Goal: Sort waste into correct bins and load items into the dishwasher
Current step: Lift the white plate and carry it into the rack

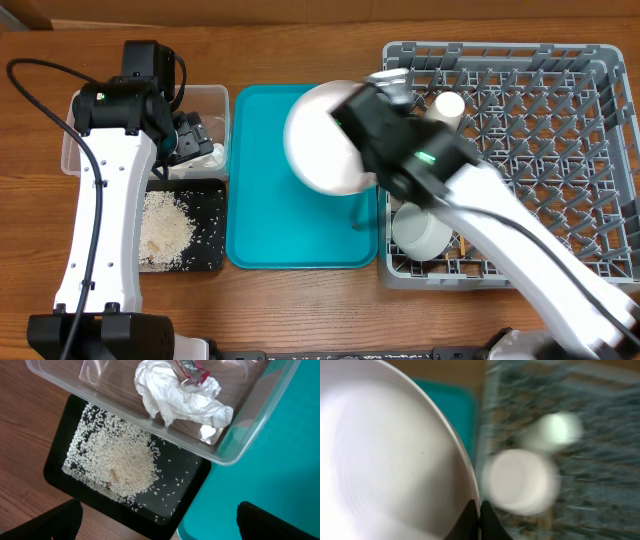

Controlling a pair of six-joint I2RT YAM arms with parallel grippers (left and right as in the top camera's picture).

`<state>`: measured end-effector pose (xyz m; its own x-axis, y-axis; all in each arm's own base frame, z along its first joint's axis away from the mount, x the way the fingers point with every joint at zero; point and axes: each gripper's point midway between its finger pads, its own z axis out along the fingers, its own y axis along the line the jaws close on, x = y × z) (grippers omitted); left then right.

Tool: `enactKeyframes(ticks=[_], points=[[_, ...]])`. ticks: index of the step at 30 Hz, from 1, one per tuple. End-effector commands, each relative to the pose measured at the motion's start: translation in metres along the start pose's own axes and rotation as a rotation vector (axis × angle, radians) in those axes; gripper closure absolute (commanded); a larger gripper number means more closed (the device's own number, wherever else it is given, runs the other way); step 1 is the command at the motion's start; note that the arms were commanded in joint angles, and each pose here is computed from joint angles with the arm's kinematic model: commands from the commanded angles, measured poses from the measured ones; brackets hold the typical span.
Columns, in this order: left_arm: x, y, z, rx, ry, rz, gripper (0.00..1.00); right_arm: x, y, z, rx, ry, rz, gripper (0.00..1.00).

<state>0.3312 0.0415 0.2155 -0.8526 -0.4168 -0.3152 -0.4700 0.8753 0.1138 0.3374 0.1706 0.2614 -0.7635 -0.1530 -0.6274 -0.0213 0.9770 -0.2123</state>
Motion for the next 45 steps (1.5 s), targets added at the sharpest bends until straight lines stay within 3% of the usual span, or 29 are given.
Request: enactKeyframes(ticks=[1, 4, 8, 18, 27, 45], points=[[-0.004, 0.002, -0.004, -0.006, -0.019, -0.009, 0.0, -0.02, -0.099, -0.043, 0.466, -0.171, -0.066, 0.96], [-0.004, 0.002, -0.004, -0.006, -0.019, -0.009, 0.0, -0.007, -0.133, -0.065, 0.615, -0.133, -0.191, 0.96], [-0.004, 0.002, -0.004, -0.006, -0.019, -0.009, 0.0, 0.013, -0.144, -0.065, 0.647, -0.028, -0.302, 0.96], [-0.004, 0.002, -0.004, -0.006, -0.02, -0.009, 0.0, 0.031, -0.2, -0.039, 0.762, 0.133, -0.176, 0.96], [-0.004, 0.002, -0.004, -0.006, -0.019, -0.009, 0.0, 0.051, -0.222, -0.01, 0.671, 0.251, 0.046, 0.96], [-0.004, 0.002, -0.004, -0.006, -0.019, -0.009, 0.0, 0.066, -0.215, 0.012, 0.667, 0.334, 0.0, 0.96]])
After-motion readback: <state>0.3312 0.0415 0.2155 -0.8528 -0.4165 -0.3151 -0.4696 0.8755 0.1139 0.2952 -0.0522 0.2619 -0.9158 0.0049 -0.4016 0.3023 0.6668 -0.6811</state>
